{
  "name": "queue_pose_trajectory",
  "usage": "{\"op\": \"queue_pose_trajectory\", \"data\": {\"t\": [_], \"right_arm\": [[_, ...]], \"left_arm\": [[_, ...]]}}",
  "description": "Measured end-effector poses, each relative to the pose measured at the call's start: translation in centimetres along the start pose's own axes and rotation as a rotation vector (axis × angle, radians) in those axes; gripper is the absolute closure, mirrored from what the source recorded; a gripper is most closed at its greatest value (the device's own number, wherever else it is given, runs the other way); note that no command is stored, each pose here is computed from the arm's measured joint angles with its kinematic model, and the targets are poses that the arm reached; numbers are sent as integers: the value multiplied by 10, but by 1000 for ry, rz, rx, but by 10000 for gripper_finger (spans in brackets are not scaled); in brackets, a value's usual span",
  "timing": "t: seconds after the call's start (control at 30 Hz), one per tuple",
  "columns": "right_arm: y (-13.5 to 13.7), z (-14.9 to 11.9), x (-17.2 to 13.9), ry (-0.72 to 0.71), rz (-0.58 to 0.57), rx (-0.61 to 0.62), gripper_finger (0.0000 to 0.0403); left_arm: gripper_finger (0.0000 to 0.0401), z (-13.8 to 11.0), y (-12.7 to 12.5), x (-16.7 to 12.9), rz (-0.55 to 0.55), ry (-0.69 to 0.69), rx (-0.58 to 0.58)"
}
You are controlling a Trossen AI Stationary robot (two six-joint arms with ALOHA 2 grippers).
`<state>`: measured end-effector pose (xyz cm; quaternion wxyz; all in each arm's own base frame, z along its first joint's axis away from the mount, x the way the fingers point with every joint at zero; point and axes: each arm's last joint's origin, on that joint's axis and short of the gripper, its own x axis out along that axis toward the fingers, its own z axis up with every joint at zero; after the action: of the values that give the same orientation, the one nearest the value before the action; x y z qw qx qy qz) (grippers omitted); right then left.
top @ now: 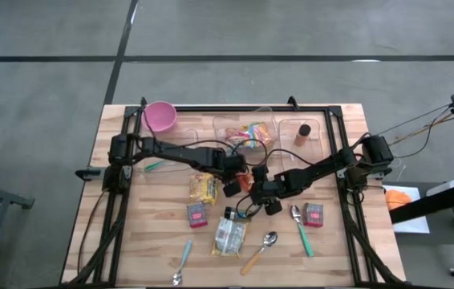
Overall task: Pick & Place Food Item
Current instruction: Put the orange seasoning pack into the right transparent bin
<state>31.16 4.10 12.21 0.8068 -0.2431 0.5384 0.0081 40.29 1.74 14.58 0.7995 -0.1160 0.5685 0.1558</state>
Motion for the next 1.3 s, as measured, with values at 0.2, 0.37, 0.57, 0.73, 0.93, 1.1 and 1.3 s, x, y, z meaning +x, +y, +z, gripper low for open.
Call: {"op": "queue_pose_trajectory", "data": {"t": [0.2, 0.37, 0.57, 0.73, 0.93, 1.1, 1.3], "right_arm": [[0, 0, 0, -3, -2, 9, 193], [0, 1, 0, -5, -3, 13, 193], [0, 1, 0, -6, -3, 17, 193], [-1, 1, 0, -7, -3, 17, 193], [0, 1, 0, -7, -2, 17, 193], [0, 1, 1, -5, -2, 9, 193], [1, 0, 4, 3, 1, -36, 193]], "left_arm": [[401, -3, -5, 0, 4, 12, 15], [401, -4, -4, -3, 11, 13, 17], [401, -2, -5, -5, 12, 7, 15], [401, 4, -6, -9, 6, -12, 12], [401, 4, -5, -9, 13, -13, 16], [401, 4, -5, -9, 18, -15, 23], [401, 4, -5, -9, 16, -15, 26]]}}
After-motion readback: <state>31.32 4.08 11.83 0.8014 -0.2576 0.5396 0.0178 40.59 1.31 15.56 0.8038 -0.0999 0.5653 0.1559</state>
